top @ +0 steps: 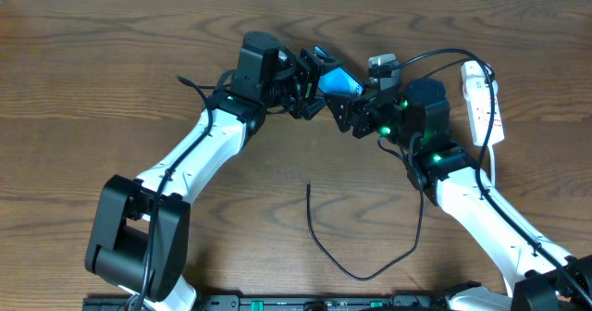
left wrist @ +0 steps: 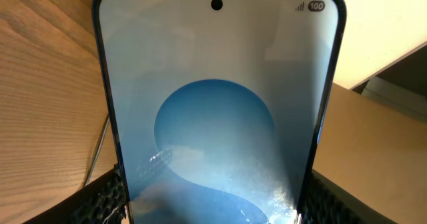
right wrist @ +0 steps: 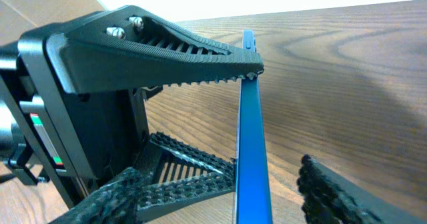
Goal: Plug charger to phone and switch on socket
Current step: 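Close the right gripper on the phone's right edge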
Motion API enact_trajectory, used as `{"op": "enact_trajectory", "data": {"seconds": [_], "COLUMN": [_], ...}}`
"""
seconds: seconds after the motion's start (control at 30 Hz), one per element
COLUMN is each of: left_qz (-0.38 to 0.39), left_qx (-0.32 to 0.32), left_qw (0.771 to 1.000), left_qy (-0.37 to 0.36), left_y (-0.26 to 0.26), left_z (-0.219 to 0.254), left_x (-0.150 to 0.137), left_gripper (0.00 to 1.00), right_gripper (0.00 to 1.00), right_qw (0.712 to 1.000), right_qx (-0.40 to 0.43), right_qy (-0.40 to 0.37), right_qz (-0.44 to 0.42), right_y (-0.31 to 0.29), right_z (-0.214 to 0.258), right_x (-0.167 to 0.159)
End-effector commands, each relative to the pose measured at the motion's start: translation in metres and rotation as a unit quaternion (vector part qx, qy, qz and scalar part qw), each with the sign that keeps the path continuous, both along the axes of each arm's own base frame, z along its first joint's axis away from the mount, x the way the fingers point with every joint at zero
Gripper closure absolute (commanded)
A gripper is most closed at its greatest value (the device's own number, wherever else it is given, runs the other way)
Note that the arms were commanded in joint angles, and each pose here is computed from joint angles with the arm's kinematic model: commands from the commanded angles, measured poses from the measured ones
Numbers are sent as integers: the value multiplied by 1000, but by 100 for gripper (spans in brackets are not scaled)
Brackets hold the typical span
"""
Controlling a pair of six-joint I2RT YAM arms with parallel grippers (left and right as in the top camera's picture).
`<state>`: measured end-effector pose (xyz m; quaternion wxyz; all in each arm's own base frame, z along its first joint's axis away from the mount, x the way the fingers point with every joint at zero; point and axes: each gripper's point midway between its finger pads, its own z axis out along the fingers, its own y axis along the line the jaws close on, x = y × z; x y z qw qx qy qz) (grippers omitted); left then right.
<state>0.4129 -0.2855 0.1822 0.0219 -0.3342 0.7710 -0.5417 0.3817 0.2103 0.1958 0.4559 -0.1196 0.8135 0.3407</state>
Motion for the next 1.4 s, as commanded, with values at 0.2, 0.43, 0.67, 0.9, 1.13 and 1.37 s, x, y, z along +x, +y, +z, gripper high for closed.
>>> {"op": "enact_trajectory", "data": {"seconds": [0.2, 0.43, 0.67, 0.9, 1.13, 1.37], "left_qz": [-8, -14, -20, -20, -20, -20], "left_qx": [-11, -11, -12, -12, -12, -12], "left_qw": [1000, 1000, 1000, 1000, 1000, 1000], "left_qy": [-17, -17, -19, -19, -19, -19], "left_y": [-4, -8, -14, -14, -14, -14], "left_z": [17, 17, 18, 18, 18, 18], "left_x": [-5, -9, -12, -12, -12, -12], "left_gripper": [93, 93, 93, 93, 93, 93], "right_gripper": [39, 41, 48, 57, 67, 85], "right_qw": [1000, 1000, 1000, 1000, 1000, 1000], "right_qx": [0, 0, 0, 0, 0, -2], "right_qy": [-3, -3, -3, -3, -3, -4], "right_qz": [4, 4, 4, 4, 4, 0], "right_y": [5, 5, 5, 5, 5, 4], "right_z": [2, 2, 2, 2, 2, 2], "right_x": [3, 3, 3, 3, 3, 4]}}
